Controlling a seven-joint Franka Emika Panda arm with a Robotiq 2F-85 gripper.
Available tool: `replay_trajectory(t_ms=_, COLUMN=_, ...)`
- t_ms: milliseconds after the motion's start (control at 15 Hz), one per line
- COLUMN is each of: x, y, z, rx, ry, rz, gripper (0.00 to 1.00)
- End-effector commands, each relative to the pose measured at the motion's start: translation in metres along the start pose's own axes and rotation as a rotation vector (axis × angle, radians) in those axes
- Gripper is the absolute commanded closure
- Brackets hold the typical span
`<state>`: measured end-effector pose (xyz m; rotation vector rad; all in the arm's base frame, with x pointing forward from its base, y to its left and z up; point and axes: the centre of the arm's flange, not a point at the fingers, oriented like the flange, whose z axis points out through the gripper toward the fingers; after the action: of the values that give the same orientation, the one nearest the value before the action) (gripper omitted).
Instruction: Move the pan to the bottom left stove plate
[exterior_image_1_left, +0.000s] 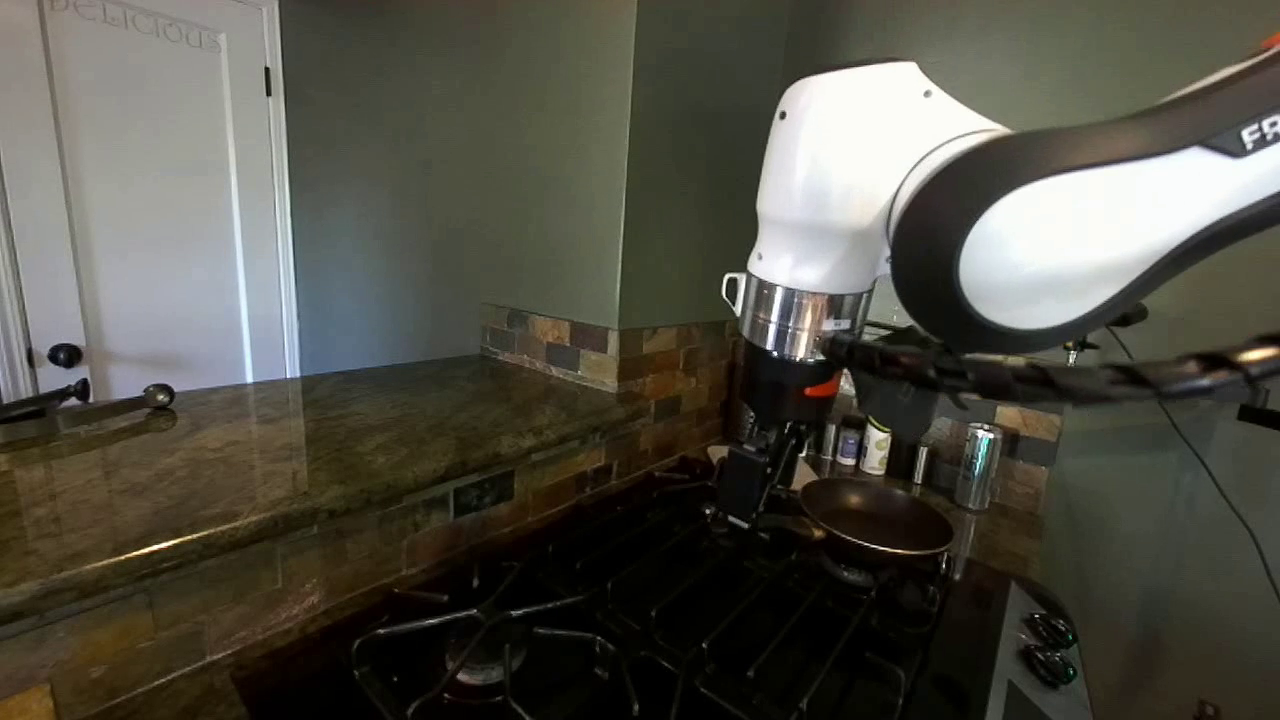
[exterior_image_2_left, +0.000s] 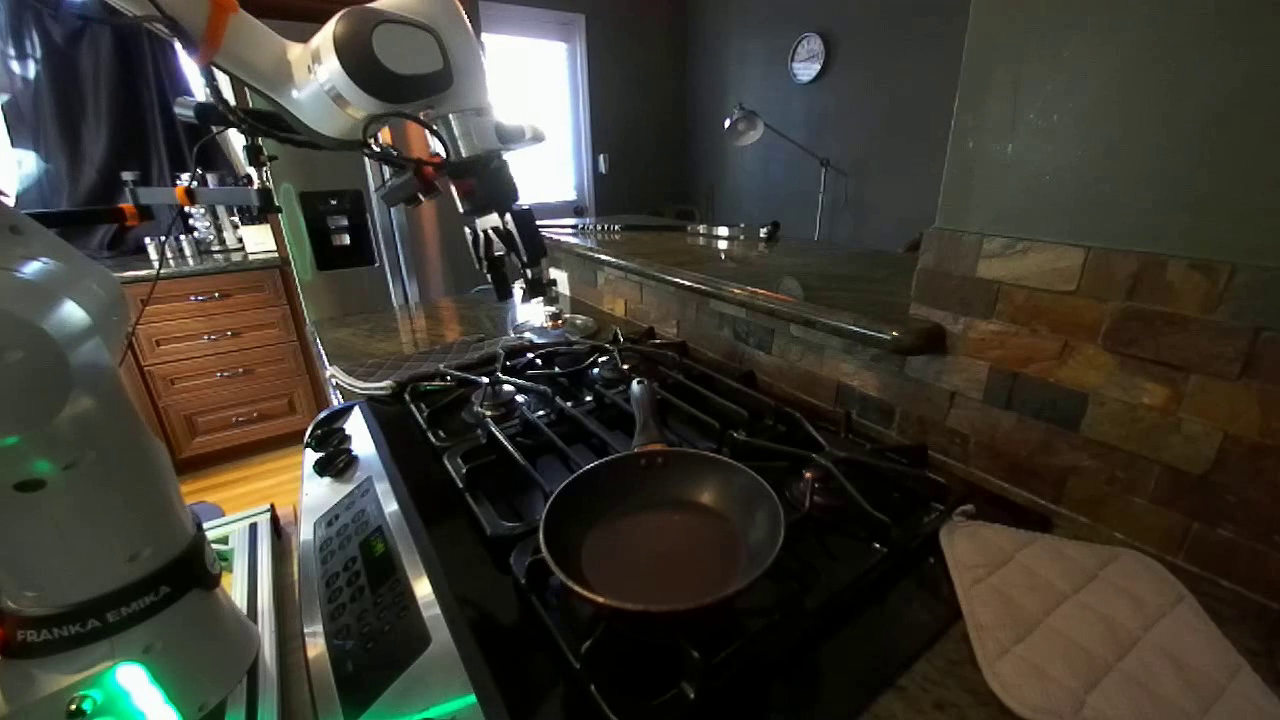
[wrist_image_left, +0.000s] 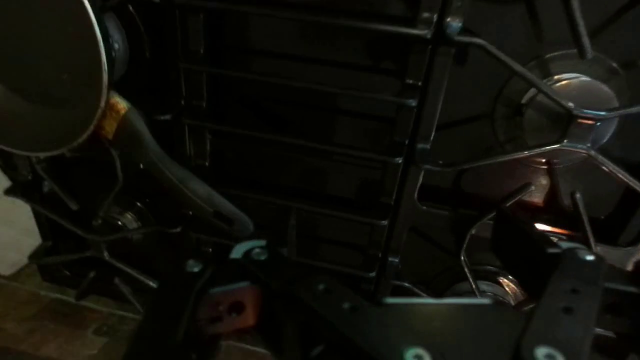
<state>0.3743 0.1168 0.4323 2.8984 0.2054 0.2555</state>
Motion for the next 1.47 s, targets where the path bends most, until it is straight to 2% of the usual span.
replay_trajectory(t_ms=0, x=-0.01, y=0.014, z=0.04, rx=0.029, ry=0.132, rz=-0.153, gripper=0.0)
replay_trajectory(t_ms=133, x=-0.013, y=0.026, z=0.051, rx=0.081, ry=0.19, rz=-0.203, gripper=0.0)
replay_trajectory(t_ms=333, x=-0.018, y=0.044, z=0.063, rx=0.107, ry=0.211, rz=-0.242, gripper=0.0)
replay_trajectory(t_ms=400, x=-0.004, y=0.036, z=0.048, rx=0.074, ry=0.201, rz=-0.206, gripper=0.0)
replay_trajectory(t_ms=733, x=-0.002, y=0.045, z=0.053, rx=0.083, ry=0.2, rz=-0.228, gripper=0.0)
replay_trajectory(t_ms=1000, x=-0.013, y=0.084, z=0.057, rx=0.131, ry=0.261, rz=-0.34, gripper=0.0)
replay_trajectory(t_ms=1133, x=-0.018, y=0.106, z=0.061, rx=0.162, ry=0.24, rz=-0.358, gripper=0.0)
replay_trajectory(t_ms=1400, x=-0.031, y=0.139, z=0.077, rx=0.295, ry=0.093, rz=-0.416, gripper=0.0)
